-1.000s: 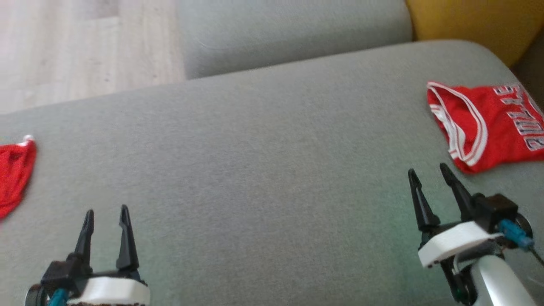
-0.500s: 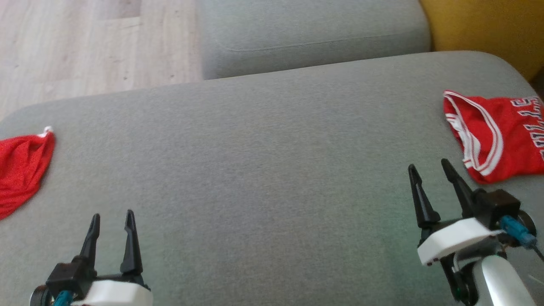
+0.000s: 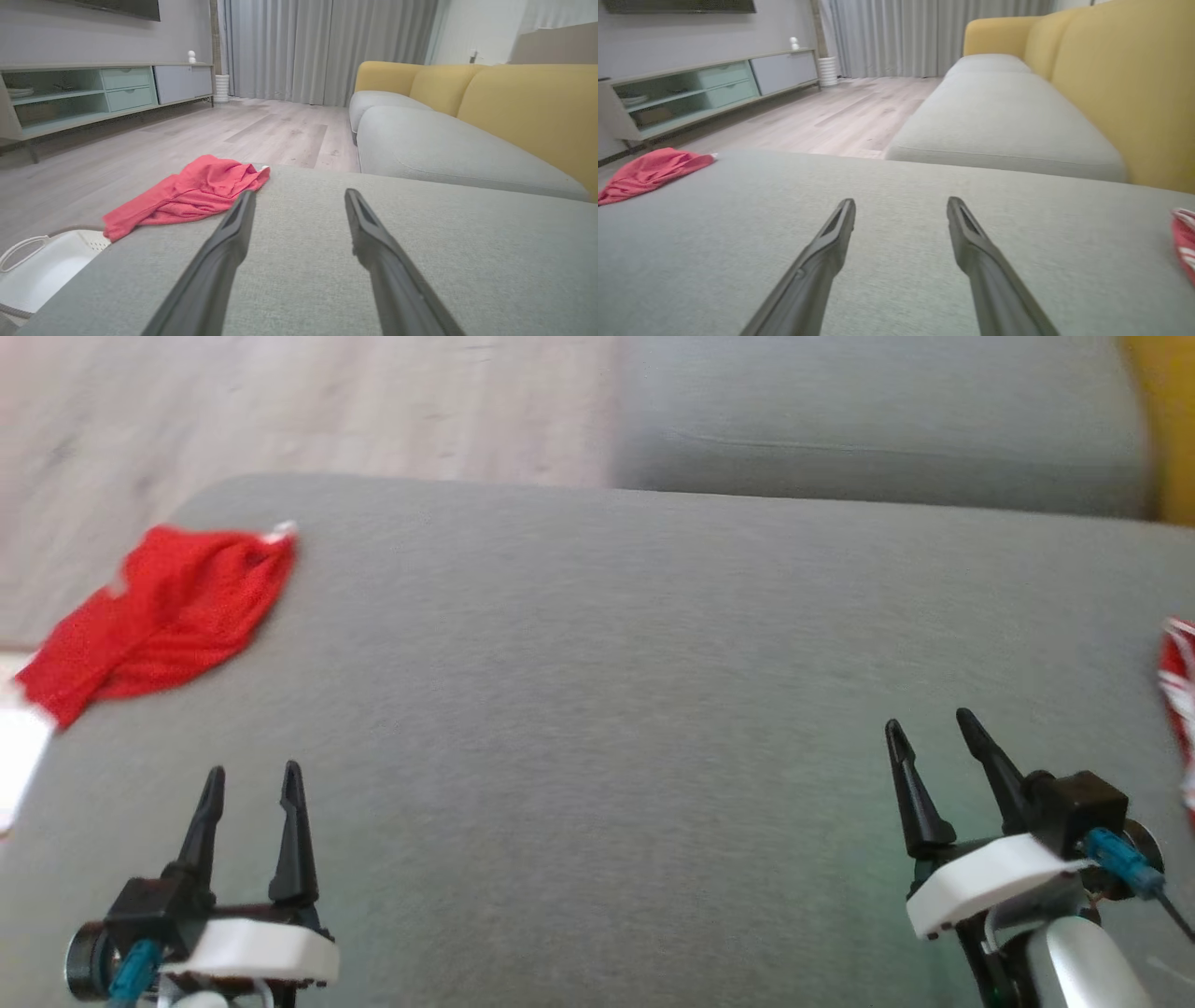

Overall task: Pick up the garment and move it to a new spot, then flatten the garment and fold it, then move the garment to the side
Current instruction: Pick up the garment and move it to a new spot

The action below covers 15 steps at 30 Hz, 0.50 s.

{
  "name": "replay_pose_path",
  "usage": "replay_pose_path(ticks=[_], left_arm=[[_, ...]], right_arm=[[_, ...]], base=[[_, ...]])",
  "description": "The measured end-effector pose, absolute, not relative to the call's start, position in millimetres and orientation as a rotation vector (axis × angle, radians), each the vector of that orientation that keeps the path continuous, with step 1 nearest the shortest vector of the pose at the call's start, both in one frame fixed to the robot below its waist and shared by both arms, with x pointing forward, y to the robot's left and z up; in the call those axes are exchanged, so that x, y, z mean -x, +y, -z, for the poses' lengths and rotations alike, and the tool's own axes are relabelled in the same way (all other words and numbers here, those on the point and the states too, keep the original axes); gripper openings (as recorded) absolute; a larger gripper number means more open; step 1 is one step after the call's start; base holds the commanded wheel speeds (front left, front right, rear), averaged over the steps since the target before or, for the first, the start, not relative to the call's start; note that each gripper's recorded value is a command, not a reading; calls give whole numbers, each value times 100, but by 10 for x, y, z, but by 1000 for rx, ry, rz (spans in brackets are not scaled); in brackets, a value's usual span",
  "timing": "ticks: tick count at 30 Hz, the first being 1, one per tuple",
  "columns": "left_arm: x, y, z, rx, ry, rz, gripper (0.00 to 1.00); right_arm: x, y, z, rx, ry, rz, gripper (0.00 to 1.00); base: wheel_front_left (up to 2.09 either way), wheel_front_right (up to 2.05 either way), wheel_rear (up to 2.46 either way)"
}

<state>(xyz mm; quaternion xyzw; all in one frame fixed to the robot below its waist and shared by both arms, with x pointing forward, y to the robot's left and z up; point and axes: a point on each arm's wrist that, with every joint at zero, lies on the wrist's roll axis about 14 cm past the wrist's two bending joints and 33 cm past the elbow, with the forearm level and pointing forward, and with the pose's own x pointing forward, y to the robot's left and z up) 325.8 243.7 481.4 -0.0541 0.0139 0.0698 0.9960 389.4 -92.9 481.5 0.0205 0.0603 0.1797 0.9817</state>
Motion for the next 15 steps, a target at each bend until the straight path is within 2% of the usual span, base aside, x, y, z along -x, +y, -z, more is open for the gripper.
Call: replay_pose_path(ticks=[7,15], left_arm=[[-2801,2934,-4837,96,25,-316,100],[-2515,3057,-4839,103,48,-397,100]], right_arm=[[-3989,-290,-4766,-41,141,-535,100],[-3963,147,-4699,-37,163,-657,100]], base=[[0,0,0],[0,0,0]])
